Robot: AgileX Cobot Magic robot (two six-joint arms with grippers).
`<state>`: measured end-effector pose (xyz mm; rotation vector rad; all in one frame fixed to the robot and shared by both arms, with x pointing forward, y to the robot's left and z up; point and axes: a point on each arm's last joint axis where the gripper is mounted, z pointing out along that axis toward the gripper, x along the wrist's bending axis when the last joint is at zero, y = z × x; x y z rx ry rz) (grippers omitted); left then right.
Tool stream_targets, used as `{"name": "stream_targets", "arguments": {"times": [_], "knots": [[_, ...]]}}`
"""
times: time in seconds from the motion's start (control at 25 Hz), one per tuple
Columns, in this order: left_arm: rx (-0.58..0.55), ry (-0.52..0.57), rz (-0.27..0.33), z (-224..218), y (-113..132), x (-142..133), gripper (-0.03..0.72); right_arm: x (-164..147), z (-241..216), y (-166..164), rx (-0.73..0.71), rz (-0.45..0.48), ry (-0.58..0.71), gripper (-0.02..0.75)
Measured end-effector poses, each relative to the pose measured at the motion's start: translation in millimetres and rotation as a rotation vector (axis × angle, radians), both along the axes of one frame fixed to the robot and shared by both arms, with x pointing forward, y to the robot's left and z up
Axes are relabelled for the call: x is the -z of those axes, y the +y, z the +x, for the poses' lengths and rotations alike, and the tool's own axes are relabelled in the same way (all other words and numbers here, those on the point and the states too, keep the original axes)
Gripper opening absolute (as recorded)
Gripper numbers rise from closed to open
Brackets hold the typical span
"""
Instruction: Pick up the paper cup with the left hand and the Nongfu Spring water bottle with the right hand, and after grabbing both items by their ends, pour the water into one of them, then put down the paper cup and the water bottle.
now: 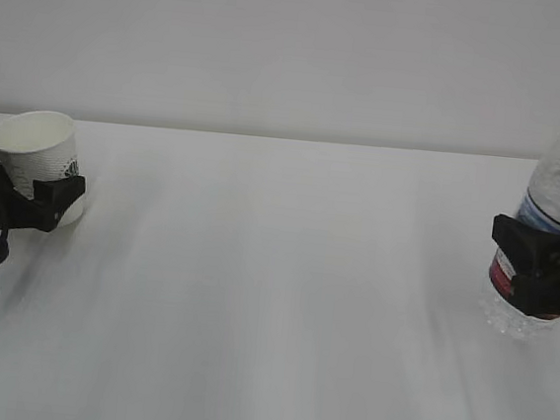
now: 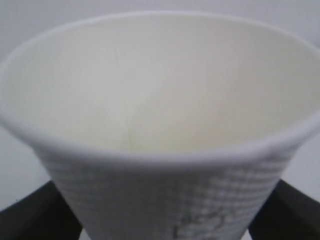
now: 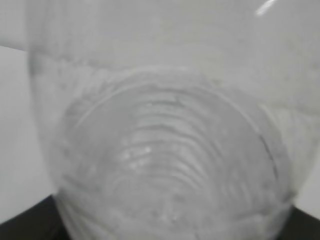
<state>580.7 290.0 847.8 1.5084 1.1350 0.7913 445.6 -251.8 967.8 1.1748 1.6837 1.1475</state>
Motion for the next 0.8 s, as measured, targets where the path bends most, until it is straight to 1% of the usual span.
{"name": "stream_targets", "arguments": {"times": [0.16,0.32,0.52,0.68,0.8], "knots": [[-0.001,0.001,-0.002,0,0,0,0.638,0,0,0,0.0,0.0,0.0,0.471],[0.037,0.002,0.005,-1,-3,0,0.601,0,0,0,0.0,0.0,0.0,0.471],[0.127,0.006,0.016,-5,-10,1,0.594,1,0,0,0.001,-0.003,0.01,0.471],[0.208,0.02,-0.004,-8,-17,0,0.593,2,-1,0,-0.001,-0.008,0.023,0.471],[0.288,0.016,-0.007,-11,-22,-7,0.592,2,-1,1,-0.013,-0.018,0.022,0.47]]}}
